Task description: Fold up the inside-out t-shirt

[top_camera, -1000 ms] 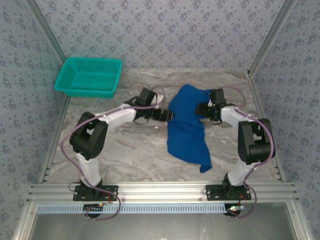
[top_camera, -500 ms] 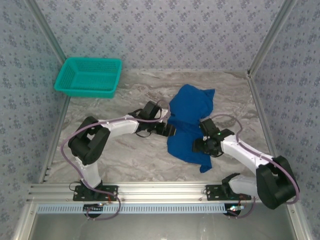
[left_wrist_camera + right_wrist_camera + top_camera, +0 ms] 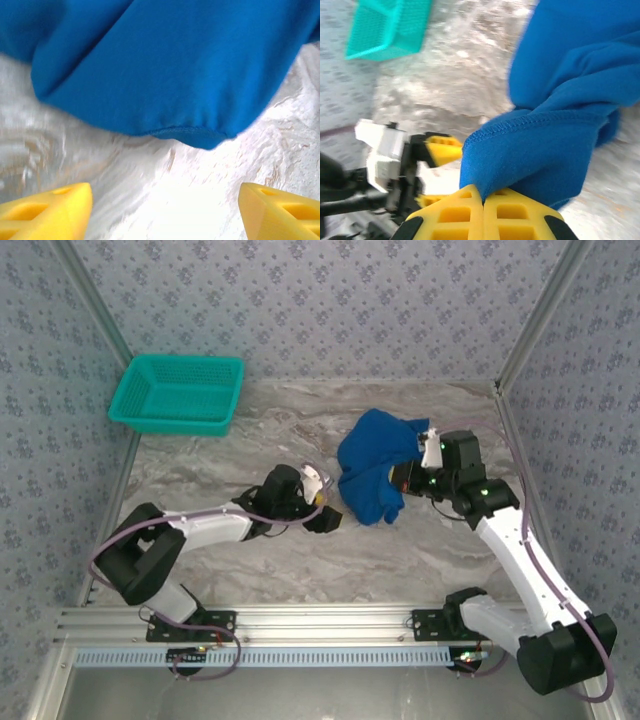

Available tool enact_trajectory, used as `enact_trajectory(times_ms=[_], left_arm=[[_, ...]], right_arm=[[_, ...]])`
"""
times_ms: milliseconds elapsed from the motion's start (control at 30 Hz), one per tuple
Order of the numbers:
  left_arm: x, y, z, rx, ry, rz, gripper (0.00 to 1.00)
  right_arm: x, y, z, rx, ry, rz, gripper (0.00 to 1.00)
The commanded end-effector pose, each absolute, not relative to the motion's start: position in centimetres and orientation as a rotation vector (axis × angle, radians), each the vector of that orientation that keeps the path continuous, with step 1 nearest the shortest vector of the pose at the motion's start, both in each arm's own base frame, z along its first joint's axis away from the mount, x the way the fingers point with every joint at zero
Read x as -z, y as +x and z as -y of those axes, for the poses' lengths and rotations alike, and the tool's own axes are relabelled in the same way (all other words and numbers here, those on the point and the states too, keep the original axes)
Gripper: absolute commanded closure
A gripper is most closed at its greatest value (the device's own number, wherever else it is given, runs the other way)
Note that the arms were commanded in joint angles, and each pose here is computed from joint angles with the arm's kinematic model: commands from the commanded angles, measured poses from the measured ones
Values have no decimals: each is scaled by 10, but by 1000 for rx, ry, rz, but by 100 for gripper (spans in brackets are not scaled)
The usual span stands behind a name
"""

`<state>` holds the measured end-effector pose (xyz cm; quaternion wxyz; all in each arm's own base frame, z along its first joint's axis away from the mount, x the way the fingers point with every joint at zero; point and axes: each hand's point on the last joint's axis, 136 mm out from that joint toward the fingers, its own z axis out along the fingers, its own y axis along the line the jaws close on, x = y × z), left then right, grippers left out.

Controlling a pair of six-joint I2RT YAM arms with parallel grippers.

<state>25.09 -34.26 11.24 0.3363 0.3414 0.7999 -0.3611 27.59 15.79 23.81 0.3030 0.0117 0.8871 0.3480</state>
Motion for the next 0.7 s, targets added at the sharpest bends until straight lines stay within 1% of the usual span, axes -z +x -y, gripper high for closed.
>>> enact_trajectory(times_ms=[0,167,333,433,567,633,667], left_arm=[[-143,256,360,816,1023,-1810,22],[-156,259,378,745,1009,-1724,19],[-141,253,392,623,978,-1691,15],[-138,265,400,574,921,-1684,14],[-145,277,430,581,897,-1636,11],[-144,289,438,512,860,-1626,12],[-145,298,437,472,803,-1626,17]], right_arm=[[-252,275,-183,-1149,-22,-2341,100],[-268,294,-181,-1137,28,-2300,100],[-284,313,-179,-1204,123,-2219,100],[-286,319,-175,-1204,159,-2212,100],[-287,324,-170,-1200,207,-2195,100],[-288,327,-166,-1206,238,-2177,100],[-288,328,-164,-1206,255,-2170,100]])
